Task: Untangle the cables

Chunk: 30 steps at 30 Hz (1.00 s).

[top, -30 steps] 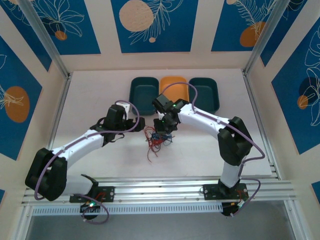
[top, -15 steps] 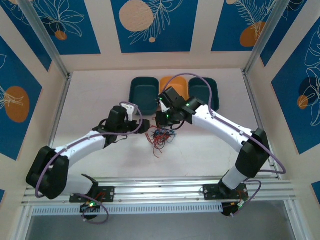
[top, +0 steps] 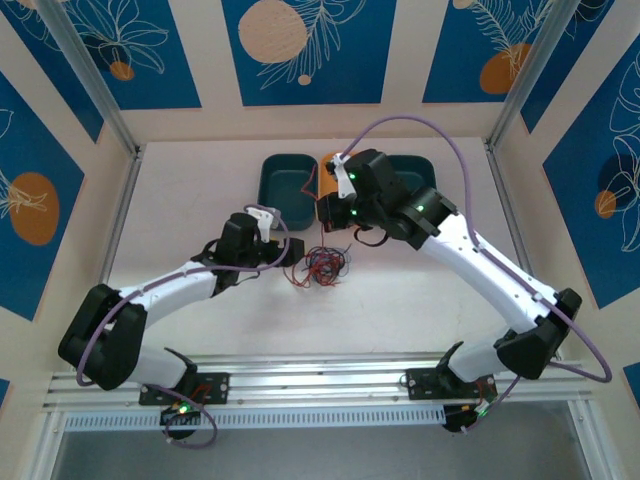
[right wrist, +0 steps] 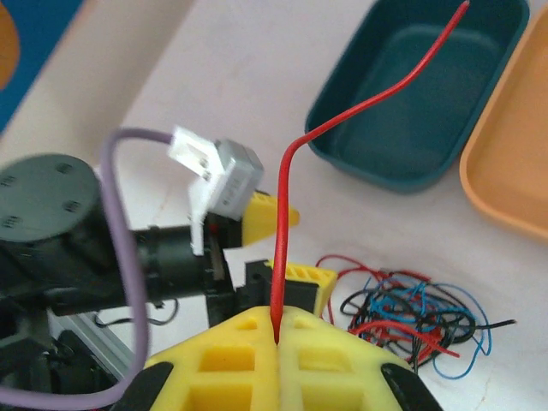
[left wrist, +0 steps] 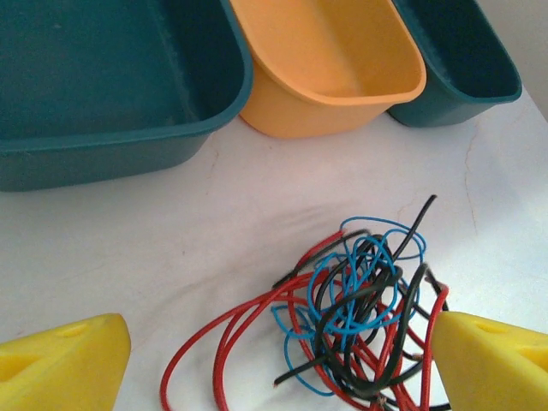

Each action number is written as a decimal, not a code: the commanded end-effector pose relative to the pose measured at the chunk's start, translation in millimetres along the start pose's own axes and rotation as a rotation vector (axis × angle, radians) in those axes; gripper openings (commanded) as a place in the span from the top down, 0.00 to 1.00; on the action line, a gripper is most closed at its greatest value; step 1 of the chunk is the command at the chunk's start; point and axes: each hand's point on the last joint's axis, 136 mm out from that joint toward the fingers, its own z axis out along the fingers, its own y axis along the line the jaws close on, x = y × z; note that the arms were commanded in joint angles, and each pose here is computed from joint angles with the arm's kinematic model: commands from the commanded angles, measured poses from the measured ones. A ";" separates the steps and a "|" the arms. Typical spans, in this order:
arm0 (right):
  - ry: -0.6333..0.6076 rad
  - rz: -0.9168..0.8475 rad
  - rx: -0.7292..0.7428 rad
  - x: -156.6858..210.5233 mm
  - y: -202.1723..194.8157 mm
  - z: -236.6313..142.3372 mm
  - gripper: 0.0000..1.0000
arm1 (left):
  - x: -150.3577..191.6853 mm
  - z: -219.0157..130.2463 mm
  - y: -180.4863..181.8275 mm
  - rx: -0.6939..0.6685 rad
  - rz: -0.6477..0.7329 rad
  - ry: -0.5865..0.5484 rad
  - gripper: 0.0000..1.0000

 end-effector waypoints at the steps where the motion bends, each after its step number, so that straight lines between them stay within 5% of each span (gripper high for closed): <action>1: -0.094 -0.055 -0.038 -23.6 11.5 -20.4 1.00 | -2.3 2.7 -0.8 0.001 -0.009 -0.018 0.09; 30: -0.541 -0.203 0.067 -150.3 9.6 -153.0 1.00 | -15.4 -12.8 5.2 -0.066 0.023 -0.072 0.00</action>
